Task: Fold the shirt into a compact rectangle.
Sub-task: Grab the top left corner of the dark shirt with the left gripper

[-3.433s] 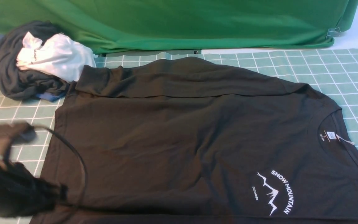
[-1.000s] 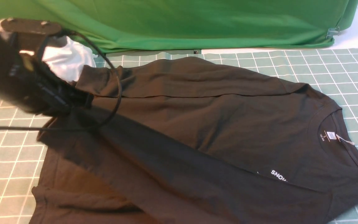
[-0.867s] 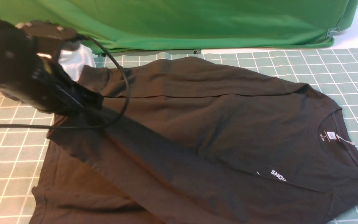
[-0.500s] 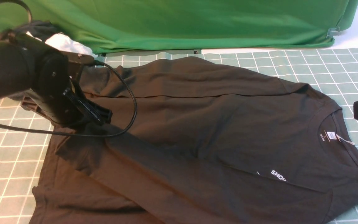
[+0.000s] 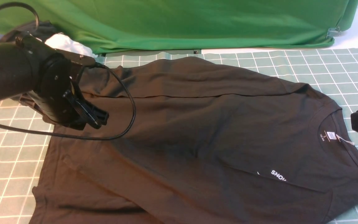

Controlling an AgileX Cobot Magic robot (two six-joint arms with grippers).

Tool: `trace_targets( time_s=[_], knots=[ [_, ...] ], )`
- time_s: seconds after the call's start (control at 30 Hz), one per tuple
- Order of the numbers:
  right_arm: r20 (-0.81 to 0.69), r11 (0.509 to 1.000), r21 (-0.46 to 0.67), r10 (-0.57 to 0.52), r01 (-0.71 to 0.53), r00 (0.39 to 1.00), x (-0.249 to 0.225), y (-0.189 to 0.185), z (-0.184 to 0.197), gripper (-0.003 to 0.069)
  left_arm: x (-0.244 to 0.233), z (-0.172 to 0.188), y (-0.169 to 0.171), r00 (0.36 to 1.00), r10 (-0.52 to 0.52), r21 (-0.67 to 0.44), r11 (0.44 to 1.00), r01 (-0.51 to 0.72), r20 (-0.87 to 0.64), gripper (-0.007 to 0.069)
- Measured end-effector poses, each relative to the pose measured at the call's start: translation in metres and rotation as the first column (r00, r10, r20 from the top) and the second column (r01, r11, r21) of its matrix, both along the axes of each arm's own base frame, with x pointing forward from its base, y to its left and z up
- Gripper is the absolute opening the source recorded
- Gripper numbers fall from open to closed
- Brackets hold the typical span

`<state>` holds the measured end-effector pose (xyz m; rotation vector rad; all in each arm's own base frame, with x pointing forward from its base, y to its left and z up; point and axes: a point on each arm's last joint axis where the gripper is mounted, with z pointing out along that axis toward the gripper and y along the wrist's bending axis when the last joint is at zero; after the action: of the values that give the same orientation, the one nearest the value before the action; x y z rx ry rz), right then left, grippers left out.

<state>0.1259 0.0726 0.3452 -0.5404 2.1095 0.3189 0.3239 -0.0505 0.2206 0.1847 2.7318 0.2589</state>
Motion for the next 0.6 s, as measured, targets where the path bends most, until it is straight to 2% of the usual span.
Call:
trace_targets(
  time_s=[0.03,0.2,0.3,0.43,0.5,0.6],
  knots=[
    [-0.001,1.0,-0.001,0.0,0.0,1.0,0.0,0.0,0.0,0.0061,0.001,0.002,0.0,1.0,0.023,-0.003,1.0,-0.023,0.005,0.0337],
    [-0.002,1.0,-0.001,0.0,0.0,1.0,0.0,0.0,0.0,0.0067,0.011,0.02,0.002,0.99,0.131,-0.053,0.99,-0.128,0.054,0.0435],
    [-0.003,1.0,-0.002,0.0,0.0,1.0,0.0,0.0,0.0,0.0069,0.03,0.045,0.011,0.966,0.233,-0.17,0.963,-0.211,0.116,0.0442],
    [-0.006,1.0,-0.004,0.0,0.0,1.0,0.0,0.0,-0.001,0.0069,0.058,0.059,0.03,0.934,0.33,-0.299,0.912,-0.279,0.135,0.0428],
    [-0.009,1.0,-0.005,0.0,0.0,1.0,0.0,0.0,-0.001,0.0069,0.072,0.06,0.039,0.923,0.36,-0.338,0.892,-0.299,0.134,0.0417],
    [-0.01,1.0,-0.006,0.0,0.0,1.0,-0.001,0.0,-0.001,0.0069,0.094,0.042,0.049,0.917,0.385,-0.352,0.877,-0.328,0.104,0.0403]
  ],
)
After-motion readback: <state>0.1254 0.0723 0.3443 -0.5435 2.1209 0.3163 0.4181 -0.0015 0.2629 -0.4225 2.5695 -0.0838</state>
